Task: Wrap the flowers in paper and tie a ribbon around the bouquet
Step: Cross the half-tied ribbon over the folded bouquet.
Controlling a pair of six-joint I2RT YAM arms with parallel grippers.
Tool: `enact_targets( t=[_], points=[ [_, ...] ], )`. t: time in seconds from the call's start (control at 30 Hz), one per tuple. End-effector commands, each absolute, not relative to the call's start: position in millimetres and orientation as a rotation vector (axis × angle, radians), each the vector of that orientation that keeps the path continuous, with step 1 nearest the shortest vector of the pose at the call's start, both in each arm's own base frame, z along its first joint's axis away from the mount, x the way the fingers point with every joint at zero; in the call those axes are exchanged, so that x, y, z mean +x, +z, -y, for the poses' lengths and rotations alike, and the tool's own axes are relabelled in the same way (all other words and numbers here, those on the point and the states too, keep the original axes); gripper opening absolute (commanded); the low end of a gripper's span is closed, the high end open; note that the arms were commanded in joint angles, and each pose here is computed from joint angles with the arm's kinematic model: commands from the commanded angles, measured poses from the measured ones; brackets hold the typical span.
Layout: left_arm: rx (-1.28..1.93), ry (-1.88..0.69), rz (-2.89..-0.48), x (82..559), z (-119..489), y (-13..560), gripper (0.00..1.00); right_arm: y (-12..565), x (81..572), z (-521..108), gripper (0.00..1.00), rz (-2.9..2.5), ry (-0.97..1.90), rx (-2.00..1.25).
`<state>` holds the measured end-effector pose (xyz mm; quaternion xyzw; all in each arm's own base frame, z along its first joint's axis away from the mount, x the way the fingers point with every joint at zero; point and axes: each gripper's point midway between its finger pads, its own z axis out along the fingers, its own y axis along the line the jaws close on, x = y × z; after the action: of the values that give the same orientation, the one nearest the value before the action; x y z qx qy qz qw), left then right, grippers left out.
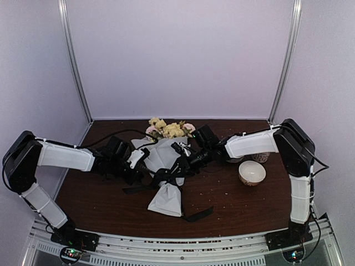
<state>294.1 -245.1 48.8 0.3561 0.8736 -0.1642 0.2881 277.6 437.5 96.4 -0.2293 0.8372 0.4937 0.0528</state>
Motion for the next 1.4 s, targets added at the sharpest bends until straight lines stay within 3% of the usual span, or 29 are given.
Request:
enact_targets(
  t=[0.0,0.17,0.3,0.4,0.73,1.23,1.37],
  points=[
    [0.947,-0.461,-2.299,300,250,55,0.06,100,268,-442,0.29,-2.526,1.540,-0.770],
    [0.949,-0.463,-2.304,300,250,54,0.06,94,259,-444,0.26,-2.553,1.498,-0.833],
    [0.949,-0.465,-2.304,300,250,54,0.05,96,261,-443,0.08,-2.549,1.484,-0.835],
    [0.949,-0.464,-2.302,300,250,55,0.06,102,267,-443,0.04,-2.531,1.447,-0.823],
    [0.948,-0.448,-2.318,298,247,50,0.05,116,294,-423,0.05,-2.497,1.227,-0.714],
    [0.950,-0.442,-2.326,299,246,48,0.05,114,314,-411,0.09,-2.508,1.153,-0.588],
    [0.951,-0.443,-2.325,298,246,48,0.05,114,316,-411,0.05,-2.501,1.158,-0.573]
  ],
)
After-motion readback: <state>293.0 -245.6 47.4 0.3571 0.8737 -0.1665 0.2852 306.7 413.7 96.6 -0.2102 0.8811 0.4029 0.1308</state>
